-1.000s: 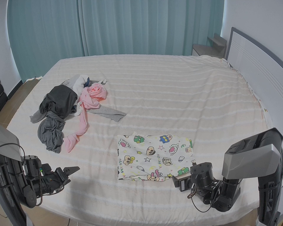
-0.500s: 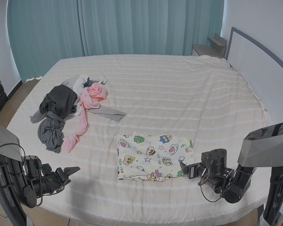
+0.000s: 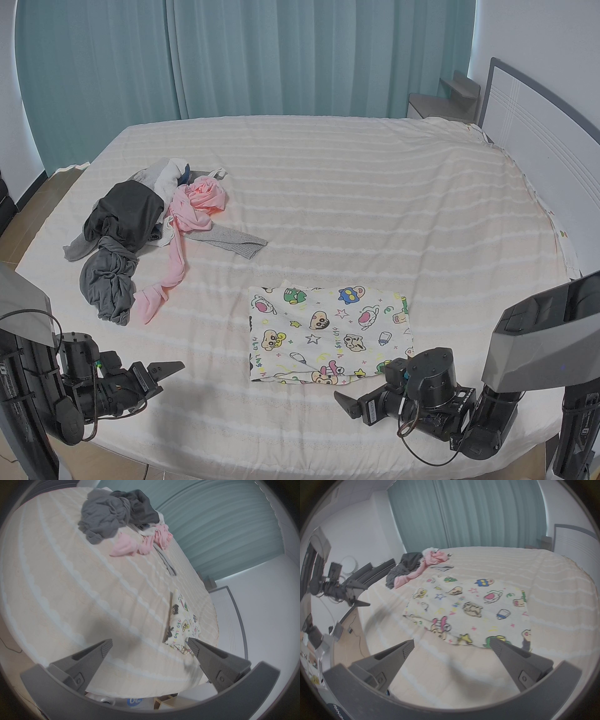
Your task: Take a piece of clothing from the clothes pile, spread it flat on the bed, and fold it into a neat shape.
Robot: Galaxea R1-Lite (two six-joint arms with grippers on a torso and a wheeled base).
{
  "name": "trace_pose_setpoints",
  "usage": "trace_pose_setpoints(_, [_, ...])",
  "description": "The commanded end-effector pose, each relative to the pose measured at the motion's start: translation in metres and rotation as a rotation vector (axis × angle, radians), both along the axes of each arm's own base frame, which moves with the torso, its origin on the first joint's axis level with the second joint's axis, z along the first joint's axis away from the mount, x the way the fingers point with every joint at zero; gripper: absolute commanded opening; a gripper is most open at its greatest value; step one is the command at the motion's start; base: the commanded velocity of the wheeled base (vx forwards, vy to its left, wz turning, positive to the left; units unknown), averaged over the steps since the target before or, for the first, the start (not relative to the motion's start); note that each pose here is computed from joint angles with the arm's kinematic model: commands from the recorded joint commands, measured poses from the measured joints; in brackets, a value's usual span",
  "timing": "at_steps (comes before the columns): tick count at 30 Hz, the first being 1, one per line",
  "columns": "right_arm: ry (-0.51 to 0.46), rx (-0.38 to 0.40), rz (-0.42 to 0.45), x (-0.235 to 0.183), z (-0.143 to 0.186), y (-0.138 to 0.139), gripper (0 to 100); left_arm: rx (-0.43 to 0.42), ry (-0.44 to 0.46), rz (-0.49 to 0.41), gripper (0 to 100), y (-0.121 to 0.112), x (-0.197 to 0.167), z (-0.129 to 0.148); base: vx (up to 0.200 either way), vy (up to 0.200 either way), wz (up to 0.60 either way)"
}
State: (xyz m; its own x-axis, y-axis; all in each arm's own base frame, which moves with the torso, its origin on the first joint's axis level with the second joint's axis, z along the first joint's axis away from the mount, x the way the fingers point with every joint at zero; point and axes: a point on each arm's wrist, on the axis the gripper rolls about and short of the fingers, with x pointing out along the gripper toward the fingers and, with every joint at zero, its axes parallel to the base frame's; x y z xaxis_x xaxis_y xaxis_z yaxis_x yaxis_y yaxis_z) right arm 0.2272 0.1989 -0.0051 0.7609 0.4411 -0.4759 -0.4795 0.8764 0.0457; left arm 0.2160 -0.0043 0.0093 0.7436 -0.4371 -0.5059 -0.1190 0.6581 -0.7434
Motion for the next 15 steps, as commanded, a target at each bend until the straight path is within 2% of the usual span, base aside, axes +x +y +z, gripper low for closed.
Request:
trace_pose_setpoints(1, [-0.038,-0.020,0.060,-0.010,0.008,0.008,100,0.001,0.004,-0.141,100,-0.029,-0.005,-0.002,0.000,0.000,0.00])
trace_pose_setpoints(4, [-0.056,-0.007,0.033,-0.014,0.021,-0.003,100,0.032,-0.028,-0.243,100,-0.053,-0.001,-0.008,0.000,0.000,0.00])
trace_pose_setpoints(5, [-0.056,-0.007,0.033,-0.014,0.021,-0.003,100,0.032,-0.028,-0.243,100,-0.053,-0.001,-0.008,0.000,0.000,0.00])
trace_pose_setpoints(6, [-0.073,0.010,0.018,-0.023,0.032,-0.015,100,0.108,-0.099,-0.255,100,-0.062,0.013,-0.012,0.000,0.000,0.00])
trace_pose_setpoints(7, [-0.073,0.010,0.018,-0.023,0.032,-0.015,100,0.108,-0.099,-0.255,100,-0.062,0.013,-0.012,0.000,0.000,0.00])
trace_pose_setpoints(8, [-0.099,0.036,0.002,-0.031,0.043,-0.028,100,0.153,-0.152,-0.257,100,-0.067,0.026,-0.015,0.000,0.000,0.00])
trace_pose_setpoints(12, [-0.148,0.075,-0.036,-0.048,0.060,-0.055,100,0.166,-0.190,-0.308,100,-0.083,0.040,-0.025,0.000,0.000,0.00])
trace_pose_setpoints(15, [-0.156,0.082,-0.056,-0.056,0.067,-0.067,100,0.163,-0.227,-0.311,100,-0.088,0.053,-0.028,0.000,0.000,0.00])
